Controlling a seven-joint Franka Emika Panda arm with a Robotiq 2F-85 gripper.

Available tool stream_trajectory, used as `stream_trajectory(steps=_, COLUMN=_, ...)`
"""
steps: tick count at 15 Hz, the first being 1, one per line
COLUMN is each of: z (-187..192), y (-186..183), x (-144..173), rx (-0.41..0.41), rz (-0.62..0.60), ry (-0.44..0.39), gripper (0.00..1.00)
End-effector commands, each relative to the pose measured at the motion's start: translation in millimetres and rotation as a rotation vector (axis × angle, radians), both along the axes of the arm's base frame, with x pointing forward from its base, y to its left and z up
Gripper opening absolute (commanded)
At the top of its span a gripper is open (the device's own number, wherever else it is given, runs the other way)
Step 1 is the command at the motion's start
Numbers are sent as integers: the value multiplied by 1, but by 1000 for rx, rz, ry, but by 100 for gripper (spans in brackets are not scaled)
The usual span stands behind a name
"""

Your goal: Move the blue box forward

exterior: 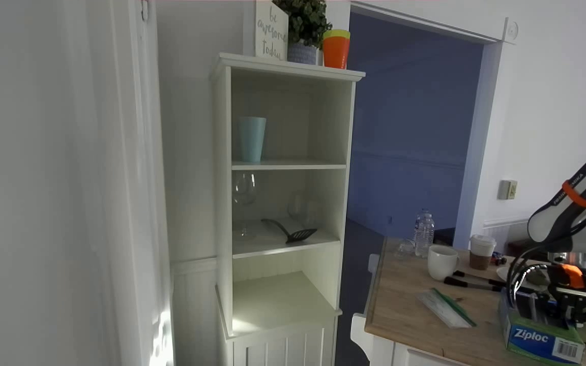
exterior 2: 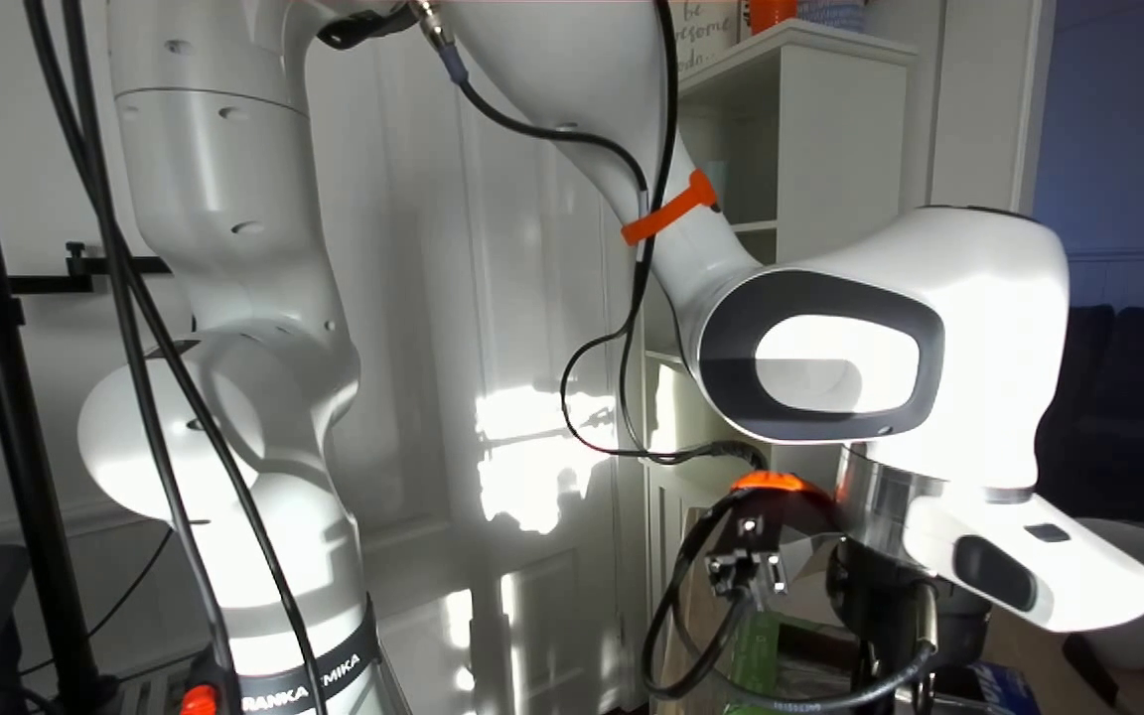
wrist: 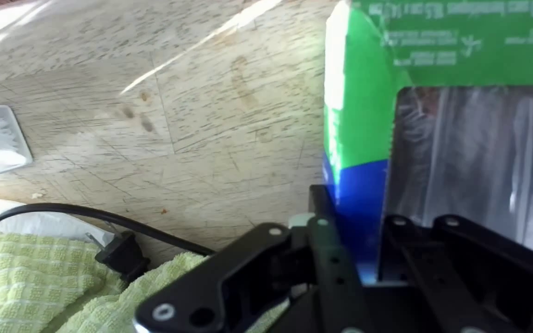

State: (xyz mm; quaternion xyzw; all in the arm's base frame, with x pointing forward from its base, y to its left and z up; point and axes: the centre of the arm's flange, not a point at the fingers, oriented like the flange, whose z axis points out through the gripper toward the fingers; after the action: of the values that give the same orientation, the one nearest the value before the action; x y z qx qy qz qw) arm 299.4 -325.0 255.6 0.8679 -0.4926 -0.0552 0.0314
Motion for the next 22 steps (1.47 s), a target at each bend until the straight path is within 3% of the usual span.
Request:
stream_trajectory(steps=1, z=22, y=1, x=-6, rx=-1, rz=12, ry=-11, gripper=0)
stream_trajectory(steps=7, z=79, y=26, x=-20, rx=23, rz=66, ry=-86, gripper=2)
stream_trajectory(steps=10, z=104, y=45, x=-33, rx=96, rz=115, ry=-100, gripper=2)
stream_trajectory(steps=16, z=114, y=89, x=-67, rx=191, rz=357, ry=-59, gripper=2)
stream_trajectory(steps=18, z=117, y=97, x=-63, rx=200, rz=373, ry=-81, gripper=2)
stream_trajectory(steps=22, z=134, y=100, x=-39, rx=215, rz=286, ry=-193, gripper=2)
